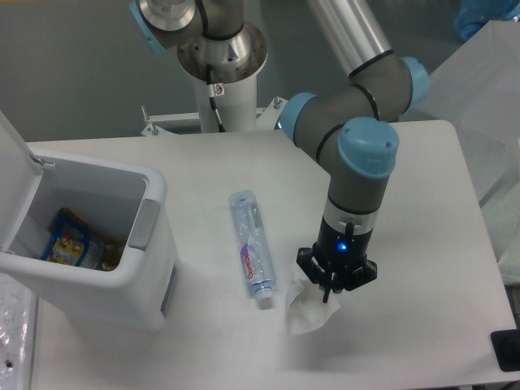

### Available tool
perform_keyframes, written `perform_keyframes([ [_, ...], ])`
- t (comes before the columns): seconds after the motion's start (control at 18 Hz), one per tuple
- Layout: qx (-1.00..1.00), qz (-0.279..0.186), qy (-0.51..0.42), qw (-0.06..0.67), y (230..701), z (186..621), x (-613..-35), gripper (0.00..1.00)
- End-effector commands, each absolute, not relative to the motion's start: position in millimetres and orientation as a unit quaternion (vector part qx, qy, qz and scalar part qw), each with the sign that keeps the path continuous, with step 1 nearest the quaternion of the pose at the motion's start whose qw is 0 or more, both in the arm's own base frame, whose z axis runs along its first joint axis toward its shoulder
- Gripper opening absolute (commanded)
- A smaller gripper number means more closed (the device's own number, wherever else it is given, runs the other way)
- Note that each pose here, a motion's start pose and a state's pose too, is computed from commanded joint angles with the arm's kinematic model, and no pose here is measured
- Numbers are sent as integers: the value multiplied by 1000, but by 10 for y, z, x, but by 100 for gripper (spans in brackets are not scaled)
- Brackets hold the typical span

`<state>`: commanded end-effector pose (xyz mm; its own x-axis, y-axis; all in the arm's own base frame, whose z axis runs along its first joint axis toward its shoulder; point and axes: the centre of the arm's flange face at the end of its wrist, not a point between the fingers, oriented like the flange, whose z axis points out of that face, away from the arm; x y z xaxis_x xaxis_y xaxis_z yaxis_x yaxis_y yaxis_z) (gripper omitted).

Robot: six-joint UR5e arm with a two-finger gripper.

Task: Place the trash in the trash can
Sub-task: 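Lift the bag and carry it over the white bin, then release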

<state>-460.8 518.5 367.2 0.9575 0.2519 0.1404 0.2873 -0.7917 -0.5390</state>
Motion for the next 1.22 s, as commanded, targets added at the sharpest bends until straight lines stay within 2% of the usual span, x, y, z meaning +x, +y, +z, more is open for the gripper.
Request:
perform_keyframes([
  [0.22,-924,-71,-138,351,5243,4196,-4252,0],
  [0.56,-908,-80,-111,396,5351,4859,-3706,0],
  [0.83,-885,-104,-113,439,5234,5491,-3233,0],
  [0.94,-884,-107,-99,444,5246,5623,-2948,0],
  [1.22,-888,-123,-69,438,5343,5606,-2487,0],
])
